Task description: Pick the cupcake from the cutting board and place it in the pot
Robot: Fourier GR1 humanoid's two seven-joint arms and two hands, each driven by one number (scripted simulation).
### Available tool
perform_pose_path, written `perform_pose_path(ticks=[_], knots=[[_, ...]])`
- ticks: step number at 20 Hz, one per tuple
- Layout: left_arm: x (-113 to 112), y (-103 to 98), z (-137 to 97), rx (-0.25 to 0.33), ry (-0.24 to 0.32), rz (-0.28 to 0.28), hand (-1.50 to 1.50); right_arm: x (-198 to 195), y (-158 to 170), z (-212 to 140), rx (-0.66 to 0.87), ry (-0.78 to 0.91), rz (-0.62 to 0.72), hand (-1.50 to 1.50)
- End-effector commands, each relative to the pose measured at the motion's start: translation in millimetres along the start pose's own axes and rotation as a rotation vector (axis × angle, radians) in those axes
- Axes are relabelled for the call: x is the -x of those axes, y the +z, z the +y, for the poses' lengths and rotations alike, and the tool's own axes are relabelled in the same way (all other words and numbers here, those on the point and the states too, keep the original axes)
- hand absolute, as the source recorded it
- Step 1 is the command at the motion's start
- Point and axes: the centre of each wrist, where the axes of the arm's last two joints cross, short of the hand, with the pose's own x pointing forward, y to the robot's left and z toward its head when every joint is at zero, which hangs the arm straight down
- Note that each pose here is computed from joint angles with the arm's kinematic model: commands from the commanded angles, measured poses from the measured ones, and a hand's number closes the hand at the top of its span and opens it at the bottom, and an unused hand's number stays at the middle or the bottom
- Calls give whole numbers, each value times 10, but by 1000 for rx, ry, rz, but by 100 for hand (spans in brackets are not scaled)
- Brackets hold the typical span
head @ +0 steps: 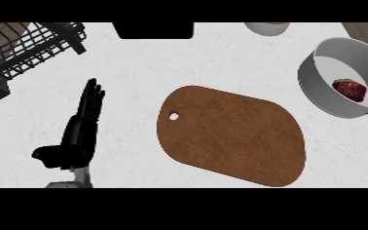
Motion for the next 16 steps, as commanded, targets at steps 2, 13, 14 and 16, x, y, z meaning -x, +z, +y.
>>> perform_pose_path(ticks=[2, 13, 14, 16], knots=[[-53, -52, 51, 11, 9, -16, 0, 92, 1, -159, 103, -170, 29, -150], [83, 17, -162, -5, -1, 8, 0, 831, -73, -1144, 177, -242, -28, -150], [24, 48, -55, 6, -5, -19, 0, 846, 10, -1026, 177, -246, -51, -150], [-149, 120, 30, 2, -10, -3, 0, 1074, 30, -1229, 198, -236, -49, -150]])
